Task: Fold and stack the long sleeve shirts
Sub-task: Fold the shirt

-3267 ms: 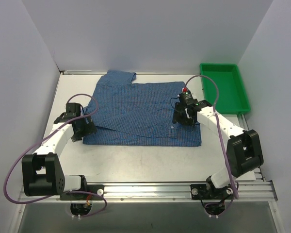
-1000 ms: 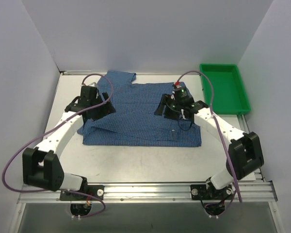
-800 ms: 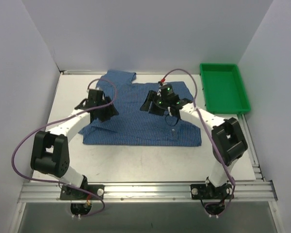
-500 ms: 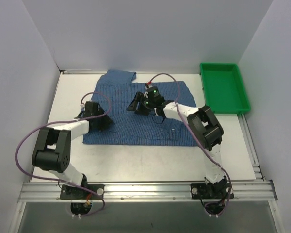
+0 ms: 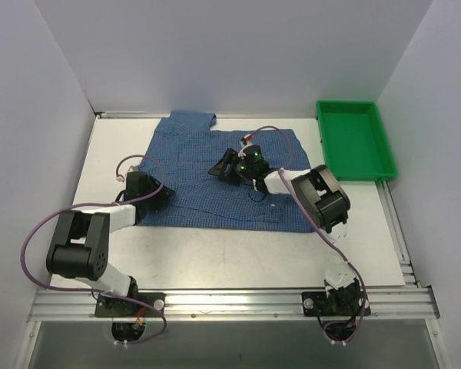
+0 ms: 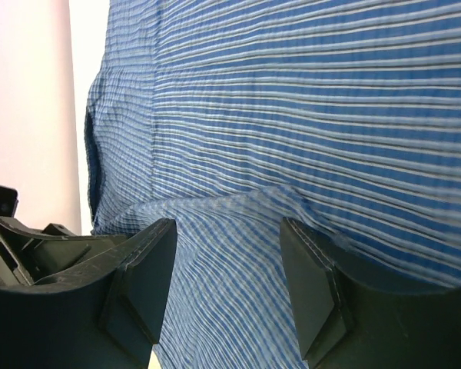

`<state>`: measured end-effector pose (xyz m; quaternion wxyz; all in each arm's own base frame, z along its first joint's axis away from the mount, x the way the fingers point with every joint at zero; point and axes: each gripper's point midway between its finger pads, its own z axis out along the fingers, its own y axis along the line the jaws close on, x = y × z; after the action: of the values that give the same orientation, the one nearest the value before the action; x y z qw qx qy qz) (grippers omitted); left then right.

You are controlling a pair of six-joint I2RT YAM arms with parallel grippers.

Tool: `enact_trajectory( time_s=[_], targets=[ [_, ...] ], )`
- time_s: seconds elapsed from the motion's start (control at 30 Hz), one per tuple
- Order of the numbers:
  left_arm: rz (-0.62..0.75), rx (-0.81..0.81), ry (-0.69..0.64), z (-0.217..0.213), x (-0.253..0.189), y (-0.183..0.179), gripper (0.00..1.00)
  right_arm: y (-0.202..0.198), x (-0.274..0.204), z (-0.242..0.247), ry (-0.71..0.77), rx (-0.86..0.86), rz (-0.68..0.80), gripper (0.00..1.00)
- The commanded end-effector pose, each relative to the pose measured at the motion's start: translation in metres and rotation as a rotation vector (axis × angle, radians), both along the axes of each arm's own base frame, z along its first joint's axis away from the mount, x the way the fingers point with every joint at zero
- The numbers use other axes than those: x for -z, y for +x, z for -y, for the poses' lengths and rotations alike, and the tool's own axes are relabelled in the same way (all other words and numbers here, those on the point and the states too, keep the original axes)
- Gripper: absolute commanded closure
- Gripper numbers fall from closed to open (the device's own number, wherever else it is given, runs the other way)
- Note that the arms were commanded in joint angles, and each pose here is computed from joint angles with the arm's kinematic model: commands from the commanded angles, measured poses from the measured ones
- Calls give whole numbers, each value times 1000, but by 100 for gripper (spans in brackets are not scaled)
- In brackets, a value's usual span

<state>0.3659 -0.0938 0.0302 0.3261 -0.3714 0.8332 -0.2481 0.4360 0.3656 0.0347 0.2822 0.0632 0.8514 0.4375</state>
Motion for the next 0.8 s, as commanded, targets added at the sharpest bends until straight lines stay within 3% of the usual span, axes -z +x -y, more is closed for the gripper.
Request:
enact_trajectory(
  time_s=[0.0,0.17,0.4,0.57,0.77],
  targets=[
    [-135,-66,77,-25,26,-32,46,10,-13,44,-32,81,30,43],
    [-41,5,69,-14,-19,-22,41,-2,-48,42,-8,23,49,43],
    [106,31,138,-18,-87,-5,37,-27,-97,0,92,-99,86,43],
    [33,38,138,-20,-63,11,38,-44,-83,-20,97,-145,59,43],
    [-77,-58,119,-40,-13,12,41,-58,-35,11,15,-94,-16,43]
  ],
)
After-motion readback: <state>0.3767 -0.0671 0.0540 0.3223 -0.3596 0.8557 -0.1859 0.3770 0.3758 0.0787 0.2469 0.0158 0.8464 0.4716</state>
